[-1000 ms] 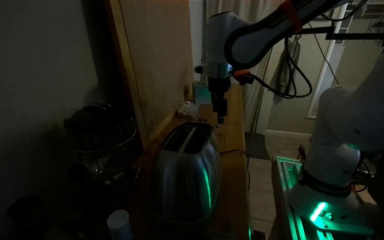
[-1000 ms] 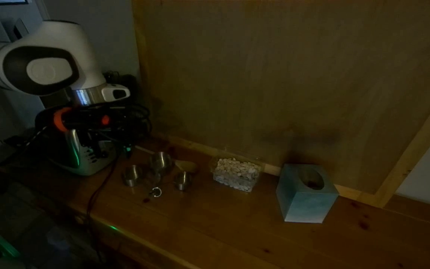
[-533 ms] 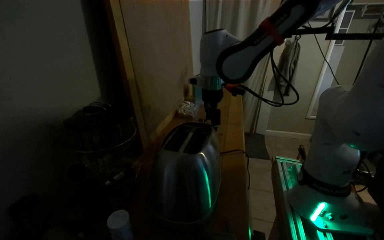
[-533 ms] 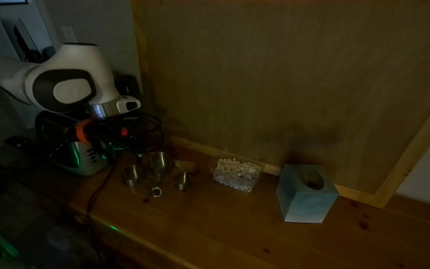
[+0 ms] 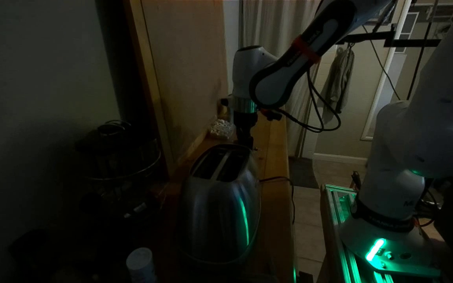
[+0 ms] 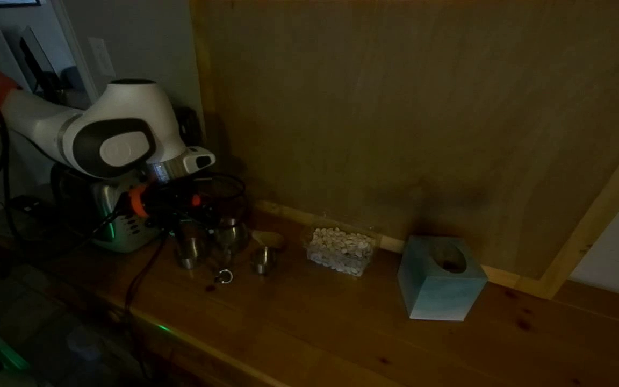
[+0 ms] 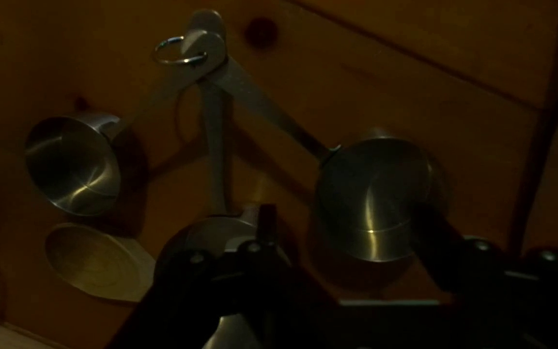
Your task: Stack the silver items
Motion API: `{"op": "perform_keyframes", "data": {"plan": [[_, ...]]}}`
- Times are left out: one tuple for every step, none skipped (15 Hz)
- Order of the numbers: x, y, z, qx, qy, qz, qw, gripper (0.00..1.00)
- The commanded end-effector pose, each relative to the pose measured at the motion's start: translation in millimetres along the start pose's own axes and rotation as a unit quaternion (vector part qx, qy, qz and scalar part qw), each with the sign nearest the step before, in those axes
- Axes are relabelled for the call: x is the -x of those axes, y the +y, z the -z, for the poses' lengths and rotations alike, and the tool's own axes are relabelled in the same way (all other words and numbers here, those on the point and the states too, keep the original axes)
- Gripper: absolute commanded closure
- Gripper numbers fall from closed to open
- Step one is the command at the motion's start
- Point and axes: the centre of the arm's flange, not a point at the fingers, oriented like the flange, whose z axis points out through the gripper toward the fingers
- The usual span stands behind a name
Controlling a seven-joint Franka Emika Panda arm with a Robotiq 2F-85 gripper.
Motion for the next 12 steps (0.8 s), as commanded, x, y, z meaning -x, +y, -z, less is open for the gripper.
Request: {"op": "perform_keyframes", "data": {"plan": [[-7.2,14.3,-11.5,-0.003,0.002,0.002,1.0000,0.57],[-7.6,14.7,-13.7,-0.003,0.000,0.002,1.0000,0.65],[-8.3,15.9,-15.0,-0.005,-0.001,0.002,1.0000,0.71],[-8.9,15.7,-17.4,-0.006,-0.004,0.002,1.0000,0.78],[-9.4,15.3,-19.7,-0.008,-0.007,0.004,0.9999,0.85],[-10.0,15.9,-21.1,-0.009,-0.009,0.004,0.9999,0.52],[-10.4,16.4,-22.7,-0.010,-0.010,0.004,0.9999,0.46],[-10.9,16.9,-24.7,-0.010,-0.012,0.004,0.9999,0.45],[-11.4,16.1,-26.0,-0.010,-0.012,0.007,0.9999,0.42],[-12.1,16.3,-27.0,-0.009,-0.013,0.007,0.9998,0.46],[-12.8,16.5,-27.8,-0.010,-0.013,0.008,0.9998,0.55],[-13.3,16.6,-28.4,-0.009,-0.013,0.009,0.9998,0.68]]}}
